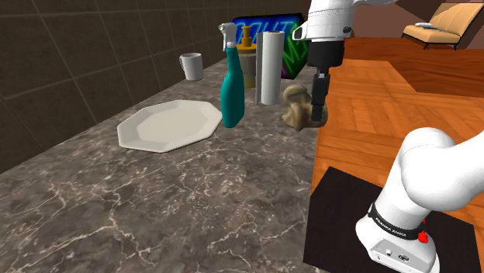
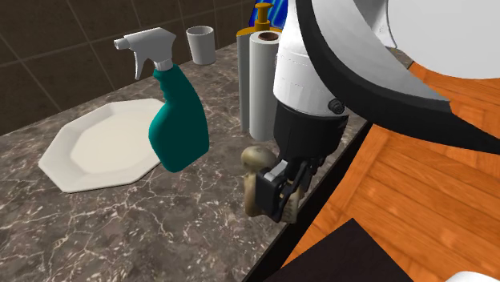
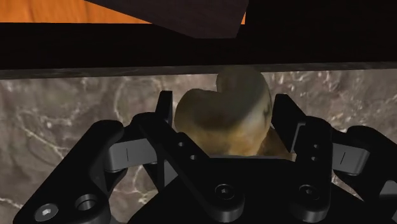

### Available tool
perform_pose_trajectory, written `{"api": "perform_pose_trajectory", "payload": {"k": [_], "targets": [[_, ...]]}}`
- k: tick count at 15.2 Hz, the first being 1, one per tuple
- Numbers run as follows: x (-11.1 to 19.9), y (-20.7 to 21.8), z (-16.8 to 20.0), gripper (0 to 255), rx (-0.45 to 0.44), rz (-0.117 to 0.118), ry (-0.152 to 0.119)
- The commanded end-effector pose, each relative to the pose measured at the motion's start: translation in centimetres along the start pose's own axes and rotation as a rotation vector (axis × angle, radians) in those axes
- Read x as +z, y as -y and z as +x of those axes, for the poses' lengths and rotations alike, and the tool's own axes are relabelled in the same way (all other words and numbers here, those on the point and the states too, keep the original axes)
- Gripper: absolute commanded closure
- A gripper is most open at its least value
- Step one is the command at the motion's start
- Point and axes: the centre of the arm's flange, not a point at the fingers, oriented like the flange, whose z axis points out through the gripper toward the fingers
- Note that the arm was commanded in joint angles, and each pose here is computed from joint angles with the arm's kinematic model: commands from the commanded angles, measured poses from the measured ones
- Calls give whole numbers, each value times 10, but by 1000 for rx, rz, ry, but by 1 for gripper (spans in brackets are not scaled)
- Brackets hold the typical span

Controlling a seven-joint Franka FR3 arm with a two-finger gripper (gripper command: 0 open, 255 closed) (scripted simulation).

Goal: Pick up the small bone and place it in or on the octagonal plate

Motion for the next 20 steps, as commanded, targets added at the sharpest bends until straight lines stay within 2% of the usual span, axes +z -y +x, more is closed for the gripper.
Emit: {"api": "perform_pose_trajectory", "payload": {"k": [1, 14, 20], "targets": [[-9, 1, -1, 255, 1, -1, 2], [-72, 10, -5, 255, 1, -1, 2], [-70, 34, 70, 255, 1, -1, 2]]}}
